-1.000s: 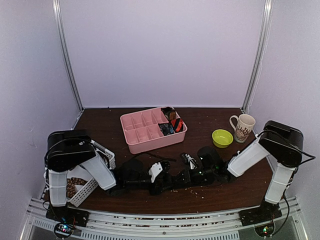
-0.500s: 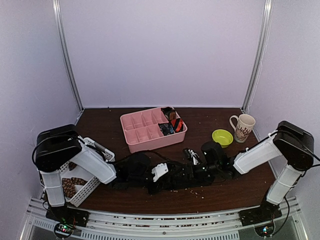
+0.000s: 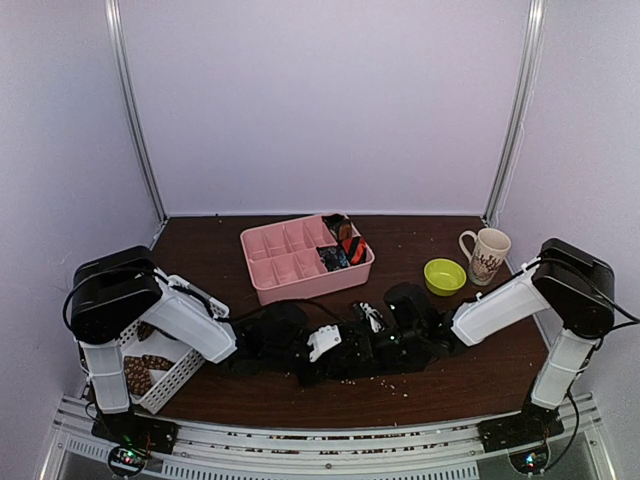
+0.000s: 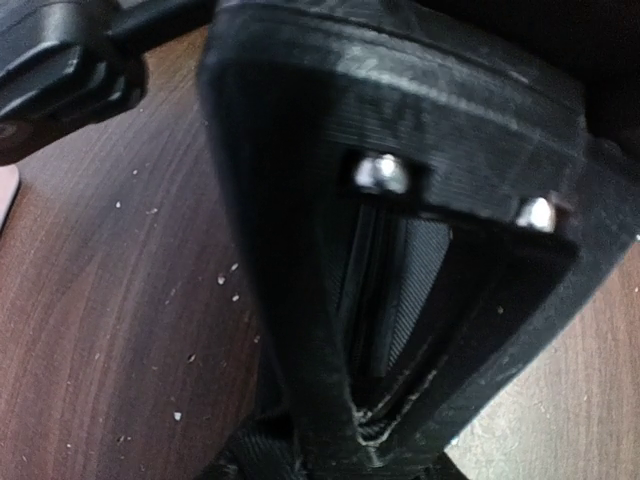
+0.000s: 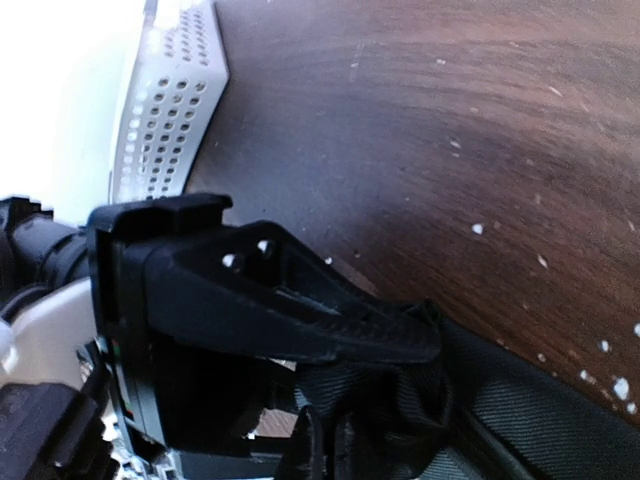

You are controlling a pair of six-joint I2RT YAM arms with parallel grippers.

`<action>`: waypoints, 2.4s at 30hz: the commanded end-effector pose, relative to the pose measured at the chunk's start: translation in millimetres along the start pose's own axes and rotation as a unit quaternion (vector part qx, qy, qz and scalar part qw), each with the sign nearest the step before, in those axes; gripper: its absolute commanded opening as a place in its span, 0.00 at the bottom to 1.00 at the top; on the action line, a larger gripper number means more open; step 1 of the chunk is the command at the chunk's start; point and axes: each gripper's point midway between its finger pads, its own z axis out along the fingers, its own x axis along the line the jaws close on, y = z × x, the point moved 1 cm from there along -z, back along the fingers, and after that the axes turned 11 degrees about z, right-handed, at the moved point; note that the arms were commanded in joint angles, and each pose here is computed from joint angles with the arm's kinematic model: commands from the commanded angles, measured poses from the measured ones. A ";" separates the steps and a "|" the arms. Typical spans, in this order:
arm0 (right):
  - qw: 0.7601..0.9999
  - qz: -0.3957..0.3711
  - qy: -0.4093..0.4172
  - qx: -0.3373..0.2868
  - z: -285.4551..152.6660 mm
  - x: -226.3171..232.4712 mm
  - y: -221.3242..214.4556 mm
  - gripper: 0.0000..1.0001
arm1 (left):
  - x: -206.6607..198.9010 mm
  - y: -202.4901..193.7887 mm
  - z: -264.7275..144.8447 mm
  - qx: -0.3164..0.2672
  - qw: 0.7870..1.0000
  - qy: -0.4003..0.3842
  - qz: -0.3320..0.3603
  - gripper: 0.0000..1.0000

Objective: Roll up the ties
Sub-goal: Roll the tie at the center of the board.

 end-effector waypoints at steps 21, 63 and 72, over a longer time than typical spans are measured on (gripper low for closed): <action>0.996 0.076 -0.047 -0.029 -28.7 -99.3 -18.2 0.00 | 0.9 15.9 -14.4 -0.147 0.987 0.054 -0.028 0.93; 0.998 0.041 0.028 -0.047 -47.6 -34.8 -3.6 0.39 | -9.4 -35.0 -5.9 0.011 0.998 0.047 -0.045 0.35; 0.999 -0.016 -0.015 -0.049 -43.5 -12.7 22.6 0.37 | -23.4 -46.7 -16.5 0.075 0.996 -0.046 -0.026 0.35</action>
